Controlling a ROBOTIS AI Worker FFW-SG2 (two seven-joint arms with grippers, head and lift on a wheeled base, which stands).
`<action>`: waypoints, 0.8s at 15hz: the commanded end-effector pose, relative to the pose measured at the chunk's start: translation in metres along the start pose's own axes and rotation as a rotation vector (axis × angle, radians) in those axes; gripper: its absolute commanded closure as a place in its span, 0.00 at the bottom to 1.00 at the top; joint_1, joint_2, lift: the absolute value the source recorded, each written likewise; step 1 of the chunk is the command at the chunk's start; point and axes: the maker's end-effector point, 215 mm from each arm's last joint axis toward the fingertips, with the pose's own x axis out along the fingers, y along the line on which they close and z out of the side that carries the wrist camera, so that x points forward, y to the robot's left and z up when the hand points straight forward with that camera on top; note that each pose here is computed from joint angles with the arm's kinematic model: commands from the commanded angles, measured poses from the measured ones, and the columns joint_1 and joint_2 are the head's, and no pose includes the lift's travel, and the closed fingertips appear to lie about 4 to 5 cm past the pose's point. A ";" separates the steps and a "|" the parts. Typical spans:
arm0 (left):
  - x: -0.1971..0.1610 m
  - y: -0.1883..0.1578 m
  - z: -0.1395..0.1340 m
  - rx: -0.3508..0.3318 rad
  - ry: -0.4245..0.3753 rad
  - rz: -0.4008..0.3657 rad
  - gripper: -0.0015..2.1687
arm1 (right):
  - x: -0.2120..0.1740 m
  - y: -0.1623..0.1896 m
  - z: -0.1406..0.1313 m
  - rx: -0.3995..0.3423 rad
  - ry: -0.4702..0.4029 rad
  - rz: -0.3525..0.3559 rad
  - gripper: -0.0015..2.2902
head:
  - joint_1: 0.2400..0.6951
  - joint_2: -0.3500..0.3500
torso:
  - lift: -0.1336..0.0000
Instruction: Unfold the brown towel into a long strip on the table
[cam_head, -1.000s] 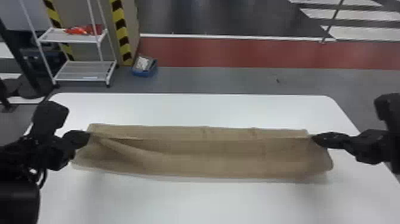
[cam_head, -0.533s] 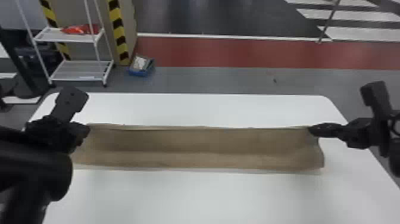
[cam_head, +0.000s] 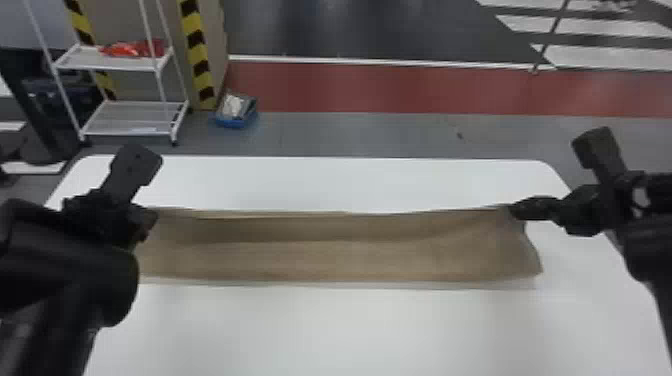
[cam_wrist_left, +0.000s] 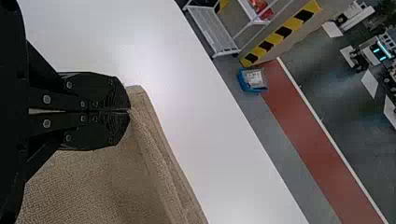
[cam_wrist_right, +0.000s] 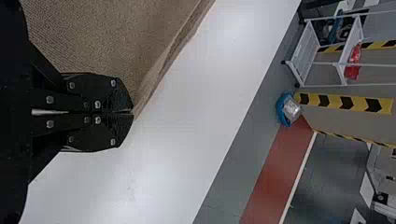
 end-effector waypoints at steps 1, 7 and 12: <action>0.001 -0.001 -0.002 0.006 0.001 0.025 0.50 | 0.009 -0.005 -0.001 -0.039 0.006 -0.066 0.62 | 1.00 0.39 | 0.08; 0.001 -0.001 -0.002 0.018 -0.030 0.079 0.00 | 0.011 -0.015 -0.014 -0.011 0.006 -0.178 0.03 | 1.00 0.37 | 0.08; -0.015 0.021 -0.004 -0.157 -0.158 0.121 0.01 | -0.035 0.021 0.003 0.076 -0.145 -0.204 0.03 | 1.00 0.39 | 0.08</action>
